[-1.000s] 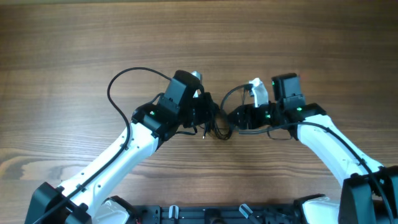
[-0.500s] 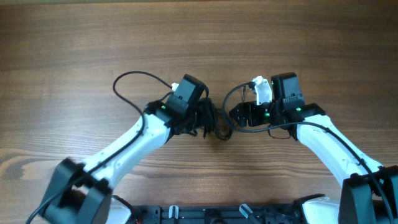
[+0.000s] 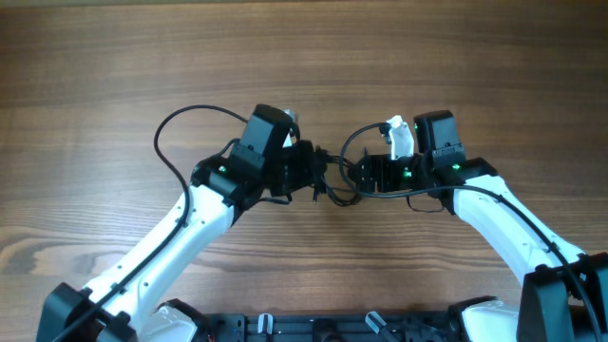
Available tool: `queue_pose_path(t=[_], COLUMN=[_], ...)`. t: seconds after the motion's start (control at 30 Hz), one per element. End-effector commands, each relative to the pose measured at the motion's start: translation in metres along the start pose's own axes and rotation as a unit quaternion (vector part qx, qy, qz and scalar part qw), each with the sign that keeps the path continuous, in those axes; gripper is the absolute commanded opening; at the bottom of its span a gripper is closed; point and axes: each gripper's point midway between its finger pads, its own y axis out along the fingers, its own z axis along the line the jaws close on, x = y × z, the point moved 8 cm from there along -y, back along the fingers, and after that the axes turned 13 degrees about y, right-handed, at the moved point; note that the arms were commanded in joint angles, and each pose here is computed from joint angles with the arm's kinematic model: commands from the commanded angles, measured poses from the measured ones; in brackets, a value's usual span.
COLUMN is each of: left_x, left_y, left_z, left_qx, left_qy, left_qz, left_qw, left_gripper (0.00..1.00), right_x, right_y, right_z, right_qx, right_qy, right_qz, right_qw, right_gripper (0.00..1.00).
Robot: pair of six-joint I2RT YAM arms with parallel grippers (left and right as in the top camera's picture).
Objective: Untangle cables
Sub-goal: 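Pull both grippers apart to stretch the cables, then release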
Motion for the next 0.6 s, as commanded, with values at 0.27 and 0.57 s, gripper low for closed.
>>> queue_pose_path(t=[0.27, 0.57], left_x=[-0.008, -0.010], left_y=[-0.006, -0.014], left_z=[-0.001, 0.043], left_qx=[-0.010, 0.190], left_qy=[0.036, 0.013], left_qz=[0.028, -0.017], left_qw=[0.999, 0.982], left_gripper=[0.04, 0.04], right_x=[0.004, -0.010], right_y=[-0.001, -0.013], right_z=[-0.018, -0.053], right_qx=[-0.101, -0.263], right_qy=[0.083, 0.264], right_qz=[-0.031, -0.086], right_qw=[0.991, 0.924], right_gripper=[0.04, 0.04])
